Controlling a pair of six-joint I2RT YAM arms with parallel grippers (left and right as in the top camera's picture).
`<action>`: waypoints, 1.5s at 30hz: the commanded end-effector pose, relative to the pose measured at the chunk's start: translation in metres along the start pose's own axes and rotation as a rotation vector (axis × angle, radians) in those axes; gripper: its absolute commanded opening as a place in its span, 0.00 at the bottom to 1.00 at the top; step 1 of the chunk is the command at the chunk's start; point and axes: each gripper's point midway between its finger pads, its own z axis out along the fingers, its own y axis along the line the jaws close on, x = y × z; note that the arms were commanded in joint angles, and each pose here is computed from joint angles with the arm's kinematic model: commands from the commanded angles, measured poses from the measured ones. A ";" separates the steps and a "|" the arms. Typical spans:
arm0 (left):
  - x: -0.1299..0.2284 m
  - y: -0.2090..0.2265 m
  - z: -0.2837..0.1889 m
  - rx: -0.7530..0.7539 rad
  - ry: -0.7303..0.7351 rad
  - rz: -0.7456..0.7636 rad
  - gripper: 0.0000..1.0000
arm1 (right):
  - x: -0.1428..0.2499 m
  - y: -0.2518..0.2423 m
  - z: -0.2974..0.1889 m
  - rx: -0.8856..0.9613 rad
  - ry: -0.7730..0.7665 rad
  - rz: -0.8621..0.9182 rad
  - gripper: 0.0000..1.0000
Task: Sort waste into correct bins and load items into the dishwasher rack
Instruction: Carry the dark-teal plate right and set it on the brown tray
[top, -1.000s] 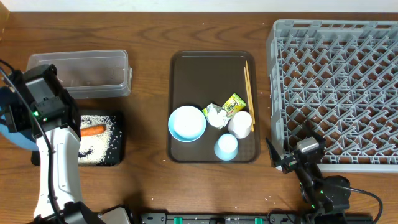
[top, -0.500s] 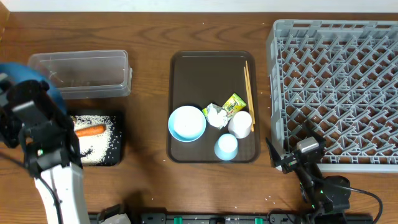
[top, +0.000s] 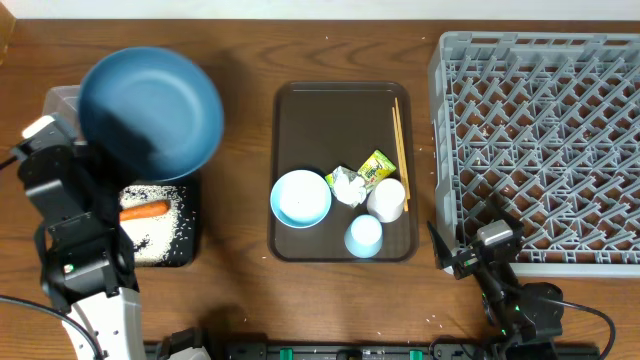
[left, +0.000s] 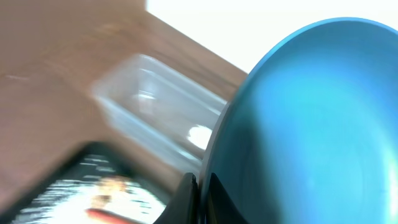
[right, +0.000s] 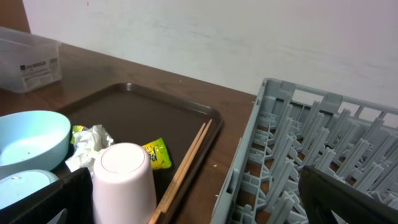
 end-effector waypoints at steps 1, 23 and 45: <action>0.015 -0.049 -0.006 0.216 0.083 -0.065 0.06 | 0.002 -0.001 0.000 0.002 0.006 -0.005 0.99; 0.155 -0.179 0.096 0.396 0.357 0.167 0.06 | 0.002 -0.001 0.000 0.002 0.006 -0.005 0.99; 0.190 -0.197 0.140 0.430 0.344 0.174 0.17 | 0.002 -0.001 0.000 0.002 0.006 -0.005 0.99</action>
